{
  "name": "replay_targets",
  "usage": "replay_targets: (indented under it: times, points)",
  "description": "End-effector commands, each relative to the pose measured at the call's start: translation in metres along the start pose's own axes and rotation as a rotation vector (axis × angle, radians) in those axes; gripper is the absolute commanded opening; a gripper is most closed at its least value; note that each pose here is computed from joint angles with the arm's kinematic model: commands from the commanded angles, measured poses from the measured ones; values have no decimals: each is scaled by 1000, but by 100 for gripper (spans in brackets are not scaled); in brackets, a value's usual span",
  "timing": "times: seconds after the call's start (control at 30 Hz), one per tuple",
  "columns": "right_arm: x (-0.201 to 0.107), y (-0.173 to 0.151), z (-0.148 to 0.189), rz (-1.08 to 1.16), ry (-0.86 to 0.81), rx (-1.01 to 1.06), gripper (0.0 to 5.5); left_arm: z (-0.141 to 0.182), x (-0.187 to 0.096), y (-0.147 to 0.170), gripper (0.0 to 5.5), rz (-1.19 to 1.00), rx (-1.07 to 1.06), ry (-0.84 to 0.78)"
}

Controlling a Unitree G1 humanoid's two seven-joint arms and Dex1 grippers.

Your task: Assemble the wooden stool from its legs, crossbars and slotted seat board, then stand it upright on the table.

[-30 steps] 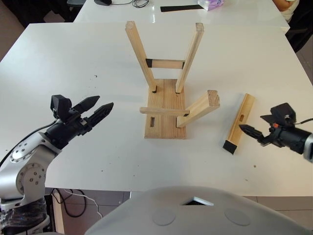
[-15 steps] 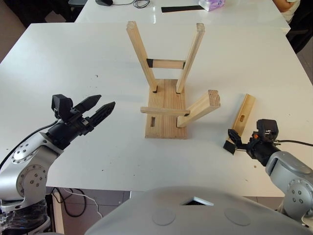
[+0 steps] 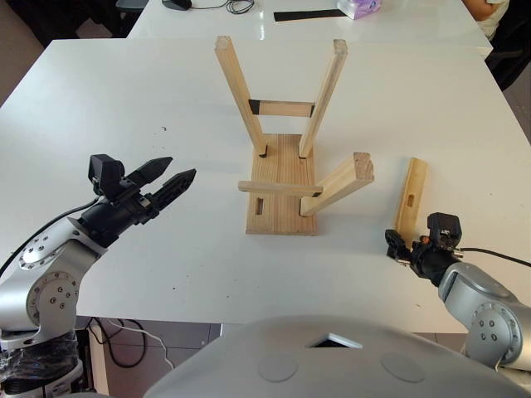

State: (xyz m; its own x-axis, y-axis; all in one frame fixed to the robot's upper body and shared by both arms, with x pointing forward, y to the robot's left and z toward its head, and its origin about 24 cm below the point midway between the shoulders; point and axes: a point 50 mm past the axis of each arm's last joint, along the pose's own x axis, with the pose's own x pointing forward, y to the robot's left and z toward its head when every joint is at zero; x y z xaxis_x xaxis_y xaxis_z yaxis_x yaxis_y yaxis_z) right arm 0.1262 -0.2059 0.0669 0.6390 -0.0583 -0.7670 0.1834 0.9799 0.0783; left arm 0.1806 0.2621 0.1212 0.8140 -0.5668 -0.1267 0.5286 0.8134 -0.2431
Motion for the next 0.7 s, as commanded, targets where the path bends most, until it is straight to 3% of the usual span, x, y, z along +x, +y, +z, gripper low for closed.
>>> replay_targets:
  times: [0.03, 0.33, 0.5, 0.6, 0.7]
  points:
    - [10, -12, -3, -51, 49, 21, 338, 8, 0, 6, 359, 17, 20, -10]
    - [25, -25, 11, -76, -70, -20, 205, 22, 4, 21, 359, 118, 43, -75]
    - [14, -15, 87, -1, -434, -160, 205, 62, 20, 43, 359, 343, 155, -52]
    - [-5, -6, 148, 101, -717, -214, 205, 106, 46, 10, 359, 179, 185, -219]
    - [-43, 20, 198, 409, -957, -276, 205, 134, 63, -40, 359, -122, 133, -344]
